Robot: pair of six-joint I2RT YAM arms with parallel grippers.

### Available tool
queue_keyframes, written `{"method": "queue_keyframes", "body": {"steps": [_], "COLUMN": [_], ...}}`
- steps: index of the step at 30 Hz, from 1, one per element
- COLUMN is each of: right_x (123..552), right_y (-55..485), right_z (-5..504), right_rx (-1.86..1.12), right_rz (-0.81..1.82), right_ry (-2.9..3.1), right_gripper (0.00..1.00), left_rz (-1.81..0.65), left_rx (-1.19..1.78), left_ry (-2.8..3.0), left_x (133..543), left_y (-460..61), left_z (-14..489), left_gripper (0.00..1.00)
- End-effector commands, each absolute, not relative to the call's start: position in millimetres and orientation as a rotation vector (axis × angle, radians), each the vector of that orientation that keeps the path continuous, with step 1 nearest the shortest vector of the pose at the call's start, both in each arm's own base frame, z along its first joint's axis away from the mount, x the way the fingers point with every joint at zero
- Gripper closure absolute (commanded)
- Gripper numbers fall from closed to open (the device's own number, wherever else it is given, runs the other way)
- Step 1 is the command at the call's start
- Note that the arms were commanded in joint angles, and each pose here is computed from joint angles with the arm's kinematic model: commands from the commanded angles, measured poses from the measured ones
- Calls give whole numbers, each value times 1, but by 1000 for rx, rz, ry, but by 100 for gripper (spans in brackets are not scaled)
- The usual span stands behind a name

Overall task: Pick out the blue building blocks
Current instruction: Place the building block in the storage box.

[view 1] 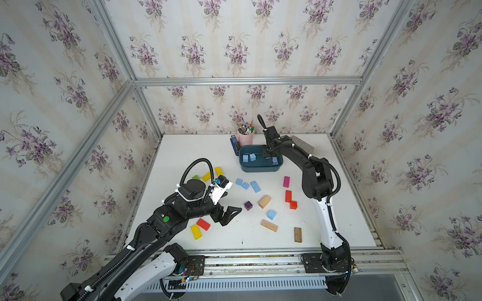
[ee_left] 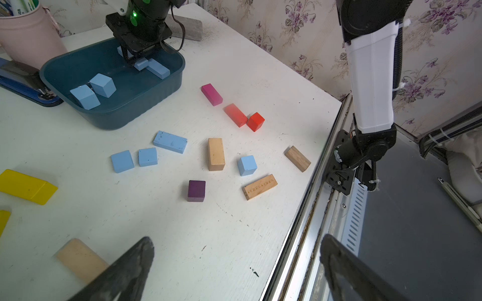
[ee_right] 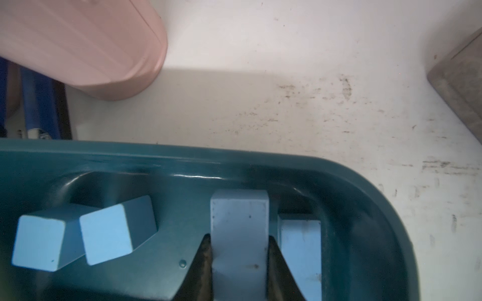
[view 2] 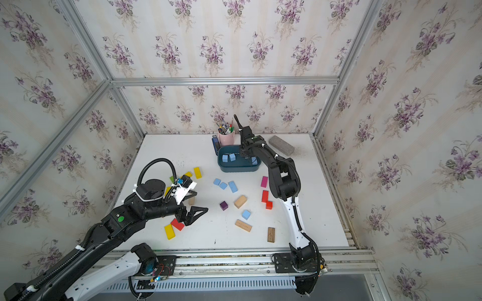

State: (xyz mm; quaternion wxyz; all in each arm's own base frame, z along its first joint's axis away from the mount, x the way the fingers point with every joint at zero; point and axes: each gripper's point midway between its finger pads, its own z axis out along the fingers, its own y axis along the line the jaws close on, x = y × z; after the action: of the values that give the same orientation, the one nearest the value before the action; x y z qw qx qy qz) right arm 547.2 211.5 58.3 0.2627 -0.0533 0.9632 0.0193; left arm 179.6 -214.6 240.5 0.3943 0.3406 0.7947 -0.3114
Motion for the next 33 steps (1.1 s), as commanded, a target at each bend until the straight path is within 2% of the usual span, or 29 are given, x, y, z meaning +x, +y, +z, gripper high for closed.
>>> {"method": "queue_keyframes", "body": {"steps": [1,7,15,21,27,33], "right_x": [549,552,553,551,534,496], "right_y": [199,188,193,202,221,242], "right_z": [52,45,51,85,125,161], "right_rx": [-96,-73,-67,-69,-142,-212], "right_rz": [0,-31,33,112,157,205], "right_ry": [2618,2628,2633,2597,2542,2476], "right_gripper": [85,76,49,34,28,22], "left_rz": [-786,-788,-788,-781,-761,-739], "left_rx": [862,864,864,860,851,842], "left_ry": [2000,2002,2006,2006,2014,2025], "left_x": [181,181,181,182,184,187], "left_y": [-215,-215,-216,-215,-213,-211], "left_z": [243,243,242,242,240,238], "left_gripper": [1,1,1,1,1,1]}}
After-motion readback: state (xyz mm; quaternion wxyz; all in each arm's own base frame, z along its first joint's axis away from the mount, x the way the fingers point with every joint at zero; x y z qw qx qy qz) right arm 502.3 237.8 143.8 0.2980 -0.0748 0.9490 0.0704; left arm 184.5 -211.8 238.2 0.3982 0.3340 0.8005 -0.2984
